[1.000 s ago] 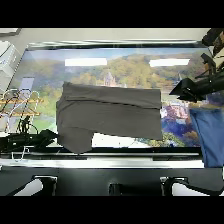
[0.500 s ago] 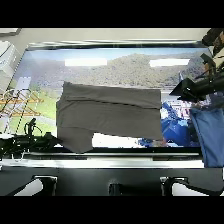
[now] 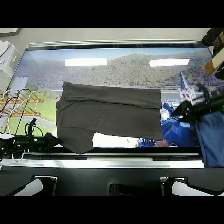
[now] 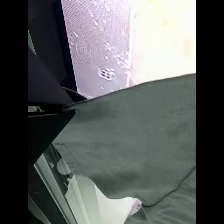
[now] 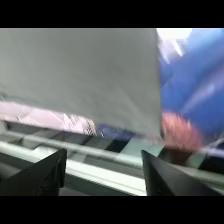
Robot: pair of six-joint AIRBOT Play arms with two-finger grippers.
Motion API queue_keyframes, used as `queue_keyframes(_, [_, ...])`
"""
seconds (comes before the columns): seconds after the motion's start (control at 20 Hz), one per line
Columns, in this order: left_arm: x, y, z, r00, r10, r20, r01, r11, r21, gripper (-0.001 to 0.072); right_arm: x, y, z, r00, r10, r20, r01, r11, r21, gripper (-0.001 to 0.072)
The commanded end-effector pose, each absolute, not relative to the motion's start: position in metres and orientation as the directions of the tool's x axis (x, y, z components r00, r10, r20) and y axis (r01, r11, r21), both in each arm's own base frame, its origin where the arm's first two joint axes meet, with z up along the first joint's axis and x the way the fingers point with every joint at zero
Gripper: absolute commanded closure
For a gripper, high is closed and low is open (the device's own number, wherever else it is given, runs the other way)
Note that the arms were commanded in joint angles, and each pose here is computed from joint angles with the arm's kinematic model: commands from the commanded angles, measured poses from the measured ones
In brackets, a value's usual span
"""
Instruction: Fold the clothes and pants, and hang the long-sleeved shirts on hangers.
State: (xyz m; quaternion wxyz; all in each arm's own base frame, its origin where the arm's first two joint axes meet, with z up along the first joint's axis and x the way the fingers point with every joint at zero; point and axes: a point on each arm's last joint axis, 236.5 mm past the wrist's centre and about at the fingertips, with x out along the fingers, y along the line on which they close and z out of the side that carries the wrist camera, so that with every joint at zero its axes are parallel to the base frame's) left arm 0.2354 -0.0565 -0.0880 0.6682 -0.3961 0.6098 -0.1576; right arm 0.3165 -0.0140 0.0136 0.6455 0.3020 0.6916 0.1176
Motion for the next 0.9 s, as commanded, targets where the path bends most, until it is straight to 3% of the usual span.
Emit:
queue_keyframes(0.0, [0.234, -0.058, -0.087, 0.2, -0.7, -0.685, -0.272, 0.632, -0.725, 0.069, 0.281, -0.012, -0.028, -0.034, 0.632, -0.774, 0.361, 0.73, 0.58, 0.0176])
queue_keyframes(0.3, [0.231, -0.061, -0.085, 0.189, -0.711, -0.677, -0.27, 0.625, -0.732, 0.069, 0.265, -0.005, -0.072, -0.027, 0.617, -0.786, 0.362, 0.739, 0.568, 0.0176])
queue_keyframes(0.85, [0.23, -0.062, -0.085, 0.185, -0.715, -0.674, -0.289, 0.616, -0.733, 0.069, 0.265, 0.006, -0.096, 0.04, 0.628, -0.777, 0.387, 0.707, 0.591, 0.0192])
